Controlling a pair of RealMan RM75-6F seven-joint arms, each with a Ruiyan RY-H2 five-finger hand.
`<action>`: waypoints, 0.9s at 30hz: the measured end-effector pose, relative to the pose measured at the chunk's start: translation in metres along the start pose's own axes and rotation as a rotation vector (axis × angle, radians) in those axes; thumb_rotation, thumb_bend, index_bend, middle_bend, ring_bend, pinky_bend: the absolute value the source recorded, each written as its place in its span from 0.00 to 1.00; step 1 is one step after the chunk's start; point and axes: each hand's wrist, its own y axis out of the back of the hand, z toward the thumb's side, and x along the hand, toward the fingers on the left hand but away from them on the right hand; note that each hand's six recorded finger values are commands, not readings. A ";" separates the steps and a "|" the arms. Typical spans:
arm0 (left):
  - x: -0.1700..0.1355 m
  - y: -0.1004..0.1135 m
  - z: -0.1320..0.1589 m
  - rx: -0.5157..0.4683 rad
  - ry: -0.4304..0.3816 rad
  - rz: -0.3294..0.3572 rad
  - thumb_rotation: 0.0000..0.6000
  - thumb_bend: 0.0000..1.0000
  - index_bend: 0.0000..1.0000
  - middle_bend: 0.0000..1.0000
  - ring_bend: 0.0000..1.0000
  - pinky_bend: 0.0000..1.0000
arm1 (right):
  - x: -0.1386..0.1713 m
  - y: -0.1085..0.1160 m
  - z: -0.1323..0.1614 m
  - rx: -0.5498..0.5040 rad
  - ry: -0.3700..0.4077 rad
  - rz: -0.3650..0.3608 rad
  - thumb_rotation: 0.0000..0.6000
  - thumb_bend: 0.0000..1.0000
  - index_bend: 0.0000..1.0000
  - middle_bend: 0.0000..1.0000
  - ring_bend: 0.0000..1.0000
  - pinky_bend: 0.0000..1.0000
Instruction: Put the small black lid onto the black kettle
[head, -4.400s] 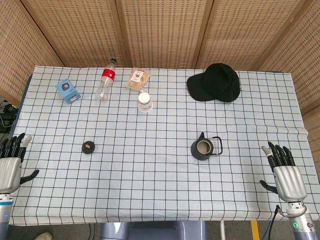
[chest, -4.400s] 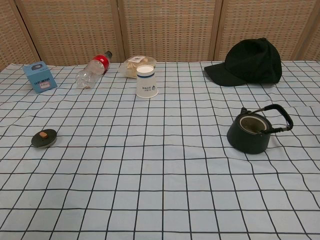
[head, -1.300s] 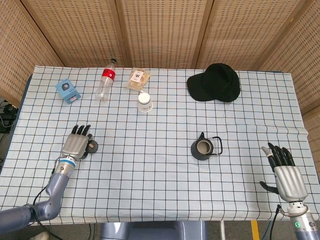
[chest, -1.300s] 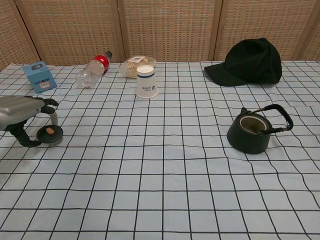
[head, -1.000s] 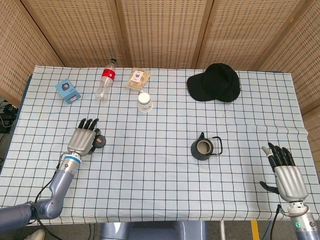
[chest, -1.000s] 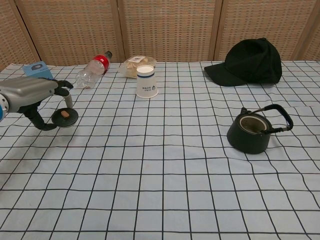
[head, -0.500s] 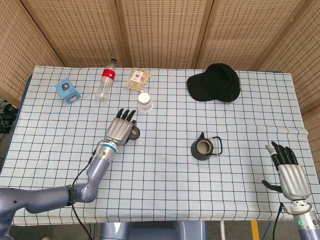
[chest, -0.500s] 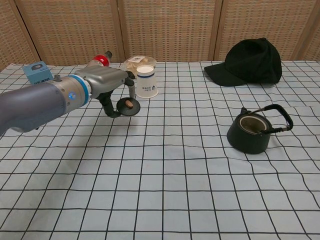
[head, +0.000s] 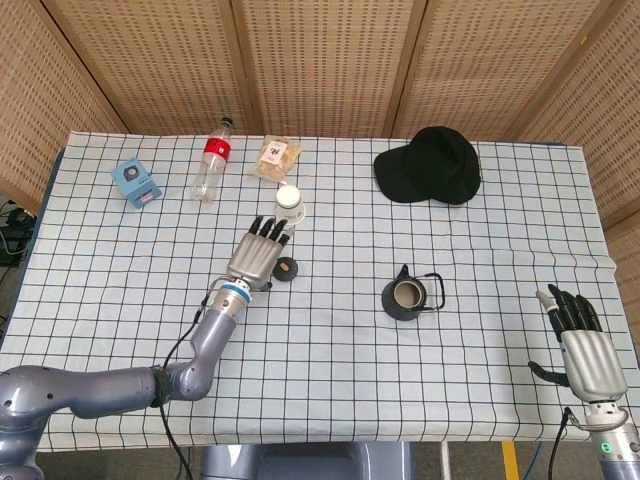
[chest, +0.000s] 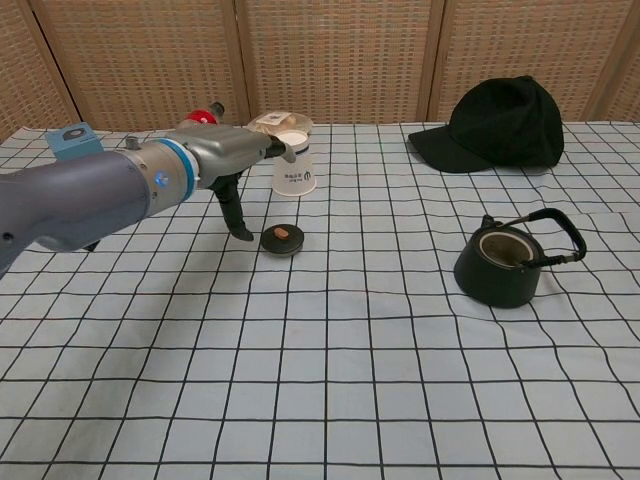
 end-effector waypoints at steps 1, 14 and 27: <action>-0.007 0.002 -0.006 -0.011 0.002 0.006 1.00 0.15 0.00 0.00 0.00 0.00 | 0.000 0.000 0.000 0.002 0.001 0.001 1.00 0.19 0.05 0.00 0.00 0.00; -0.160 0.011 -0.145 -0.009 0.229 0.135 1.00 0.15 0.00 0.00 0.00 0.00 | 0.000 -0.013 0.011 0.043 0.021 0.029 1.00 0.19 0.05 0.00 0.00 0.00; -0.286 -0.023 -0.213 -0.169 0.356 0.256 1.00 0.15 0.00 0.00 0.00 0.00 | -0.011 -0.022 0.040 0.069 0.063 0.010 1.00 0.19 0.07 0.00 0.00 0.00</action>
